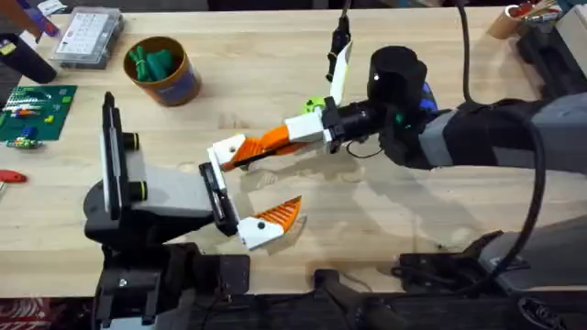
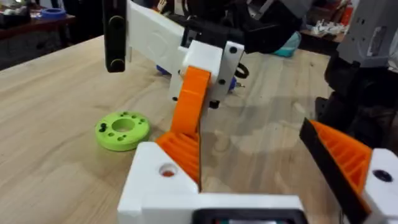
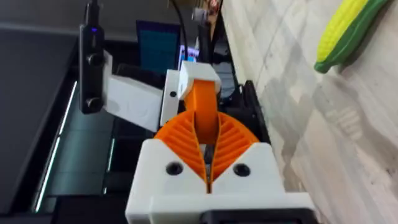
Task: Pick up the gripper from the table and insert it into the empty holder that is missing its gripper. Then pick up a screw, insert it into the mounting hole, and use the screwdriver to tighten it. Finally, clean up the table by picking up the vegetable and placing it into the bucket.
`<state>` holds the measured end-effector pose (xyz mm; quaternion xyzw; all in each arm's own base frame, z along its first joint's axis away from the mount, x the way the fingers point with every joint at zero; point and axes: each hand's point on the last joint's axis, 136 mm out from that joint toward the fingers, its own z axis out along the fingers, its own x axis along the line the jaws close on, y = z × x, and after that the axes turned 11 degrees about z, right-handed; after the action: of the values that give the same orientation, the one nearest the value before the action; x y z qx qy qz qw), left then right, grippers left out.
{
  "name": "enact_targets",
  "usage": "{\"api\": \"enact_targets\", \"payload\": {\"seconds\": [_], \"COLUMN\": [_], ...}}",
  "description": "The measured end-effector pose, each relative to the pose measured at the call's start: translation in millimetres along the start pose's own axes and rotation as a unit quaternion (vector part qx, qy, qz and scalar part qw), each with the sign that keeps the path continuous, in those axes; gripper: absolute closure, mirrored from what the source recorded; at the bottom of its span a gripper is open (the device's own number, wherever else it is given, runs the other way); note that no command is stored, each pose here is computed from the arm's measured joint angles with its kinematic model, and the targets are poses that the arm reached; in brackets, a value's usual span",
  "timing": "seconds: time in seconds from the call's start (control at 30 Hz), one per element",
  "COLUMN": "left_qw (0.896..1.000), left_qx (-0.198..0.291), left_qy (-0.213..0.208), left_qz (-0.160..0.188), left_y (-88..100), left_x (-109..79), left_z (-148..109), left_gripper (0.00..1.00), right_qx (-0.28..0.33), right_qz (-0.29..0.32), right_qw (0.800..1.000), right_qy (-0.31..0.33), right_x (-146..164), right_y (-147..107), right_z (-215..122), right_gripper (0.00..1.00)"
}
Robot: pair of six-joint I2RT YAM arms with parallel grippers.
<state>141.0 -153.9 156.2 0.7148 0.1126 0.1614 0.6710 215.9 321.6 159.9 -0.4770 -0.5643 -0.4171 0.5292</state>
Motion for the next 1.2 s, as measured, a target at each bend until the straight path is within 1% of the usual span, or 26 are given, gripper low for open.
{"api": "enact_targets", "payload": {"seconds": [0.2, 0.53, 0.6, 0.8, 0.97, 1.0, 1.13, 1.2], "left_qw": [1.0, 1.0, 1.0, 1.0, 1.0, 1.0, 1.0, 1.0], "left_qx": [0.001, 0.002, 0.002, 0.002, -0.003, -0.004, -0.005, -0.005], "left_qy": [0.009, 0.013, 0.013, 0.012, -0.011, -0.015, -0.02, -0.022], "left_qz": [0.0, 0.0, 0.0, 0.0, 0.002, 0.003, 0.003, 0.003], "left_y": [-0.3, -0.5, -0.5, -0.3, 1.4, 1.7, 2.1, 2.2], "left_x": [3.1, 4.4, 4.6, 4.1, -3.9, -5.3, -7.1, -7.6], "left_z": [0, 0, 0, 0, 0, 0, 0, 0], "left_gripper": [0.012, 0.012, 0.012, 0.012, 0.012, 0.012, 0.012, 0.012], "right_qx": [-0.015, -0.022, -0.021, -0.021, -0.015, -0.015, -0.016, -0.016], "right_qz": [-0.004, -0.002, 0.0, 0.004, 0.006, 0.006, 0.007, 0.008], "right_qw": [1.0, 1.0, 1.0, 1.0, 1.0, 1.0, 1.0, 1.0], "right_qy": [-0.003, -0.004, -0.004, -0.005, -0.007, -0.008, -0.008, -0.008], "right_x": [1, 1, 1, 1, 0, 0, -1, -1], "right_y": [4, 6, 6, 5, 1, 1, 1, 1], "right_z": [2, 2, 3, 3, 9, 9, 10, 9], "right_gripper": [0.989, 0.981, 0.94, 0.869, 0.71, 0.695, 0.612, 0.533]}}
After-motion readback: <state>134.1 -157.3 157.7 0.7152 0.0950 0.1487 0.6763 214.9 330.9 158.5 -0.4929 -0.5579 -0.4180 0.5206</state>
